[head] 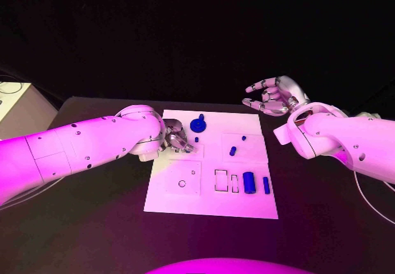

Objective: Assemble the parts on the task board

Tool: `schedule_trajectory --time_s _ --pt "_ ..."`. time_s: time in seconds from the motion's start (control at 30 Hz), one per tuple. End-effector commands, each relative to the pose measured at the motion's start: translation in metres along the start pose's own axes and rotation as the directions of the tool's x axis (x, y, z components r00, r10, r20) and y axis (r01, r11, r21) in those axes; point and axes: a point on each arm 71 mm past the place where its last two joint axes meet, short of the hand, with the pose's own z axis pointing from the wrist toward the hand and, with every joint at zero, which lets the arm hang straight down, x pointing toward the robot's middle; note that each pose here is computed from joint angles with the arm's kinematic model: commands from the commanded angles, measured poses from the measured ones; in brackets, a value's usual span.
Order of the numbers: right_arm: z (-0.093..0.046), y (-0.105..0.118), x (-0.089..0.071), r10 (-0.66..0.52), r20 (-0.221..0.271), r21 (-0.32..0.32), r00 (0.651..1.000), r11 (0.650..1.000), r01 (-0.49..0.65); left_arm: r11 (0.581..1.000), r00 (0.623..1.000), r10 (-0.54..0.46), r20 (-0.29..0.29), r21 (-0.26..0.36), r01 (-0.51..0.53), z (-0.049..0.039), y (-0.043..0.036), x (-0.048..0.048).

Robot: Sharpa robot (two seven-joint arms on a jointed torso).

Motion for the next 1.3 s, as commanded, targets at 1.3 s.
schedule_trajectory --time_s 1.3 --pt "0.001 -0.006 -0.003 0.004 0.009 -0.003 1.0 1.0 -0.004 0.99 0.986 -0.126 0.107 -0.049 0.132 -0.0116 0.0352 -0.0922"
